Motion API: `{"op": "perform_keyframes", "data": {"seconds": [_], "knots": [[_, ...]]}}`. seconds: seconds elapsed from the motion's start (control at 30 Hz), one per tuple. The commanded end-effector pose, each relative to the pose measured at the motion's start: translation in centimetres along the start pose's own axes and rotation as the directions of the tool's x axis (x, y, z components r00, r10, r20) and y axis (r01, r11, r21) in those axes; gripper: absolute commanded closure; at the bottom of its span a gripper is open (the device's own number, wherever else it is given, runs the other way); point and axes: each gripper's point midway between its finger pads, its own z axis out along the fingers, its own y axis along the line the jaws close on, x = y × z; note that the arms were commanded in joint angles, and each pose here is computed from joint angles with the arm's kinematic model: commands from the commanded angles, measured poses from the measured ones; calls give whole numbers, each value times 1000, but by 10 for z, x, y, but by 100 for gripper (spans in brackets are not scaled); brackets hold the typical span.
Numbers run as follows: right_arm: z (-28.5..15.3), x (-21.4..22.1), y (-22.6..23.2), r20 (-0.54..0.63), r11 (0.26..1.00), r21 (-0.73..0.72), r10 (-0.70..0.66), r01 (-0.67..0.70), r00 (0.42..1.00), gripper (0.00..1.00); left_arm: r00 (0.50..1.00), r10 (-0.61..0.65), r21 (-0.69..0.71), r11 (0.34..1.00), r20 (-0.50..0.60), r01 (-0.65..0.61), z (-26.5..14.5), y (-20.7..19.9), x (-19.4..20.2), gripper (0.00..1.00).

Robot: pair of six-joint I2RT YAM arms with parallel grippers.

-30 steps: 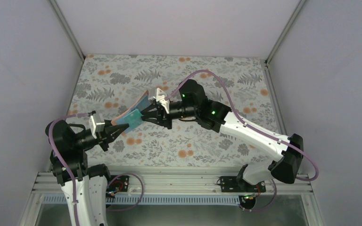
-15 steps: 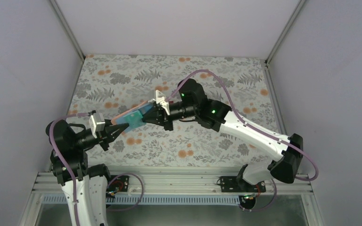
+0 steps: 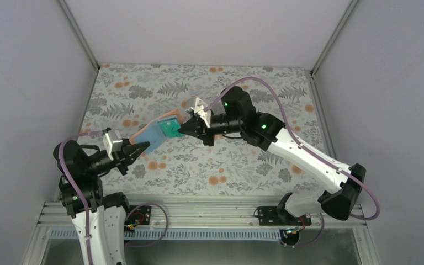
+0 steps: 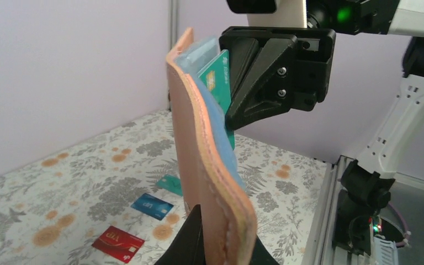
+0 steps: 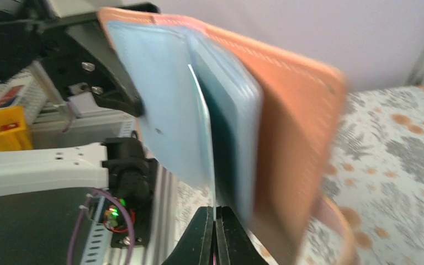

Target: Take the credit cards out of the card holder

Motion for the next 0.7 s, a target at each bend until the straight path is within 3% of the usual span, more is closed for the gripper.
{"op": "perform_keyframes", "data": {"seconds": [0.0,0.1,0.2,0.27,0.37,0.53,0.67], "knots": [[-35,7,-57,-47,966,249,77,-63,996,96,1000,-13,-111,994,11,14,-1,18,-2,98],[-83,44,-139,-44,828,502,310,-247,950,96,989,-138,-350,925,55,148,-10,67,9,98],[-130,108,-207,-10,603,676,583,-424,813,96,978,-187,-461,862,95,210,-19,90,20,98],[-144,144,-232,6,518,701,683,-490,730,96,975,-202,-472,853,96,223,-20,93,26,98],[-149,185,-243,2,480,655,771,-583,637,96,973,-211,-490,841,90,228,-22,95,31,98],[-161,277,-262,-43,353,673,896,-650,442,96,970,-225,-485,842,87,238,-21,95,38,97],[-160,319,-268,-61,304,653,934,-694,351,96,967,-240,-477,842,87,252,-20,95,41,98]]}}
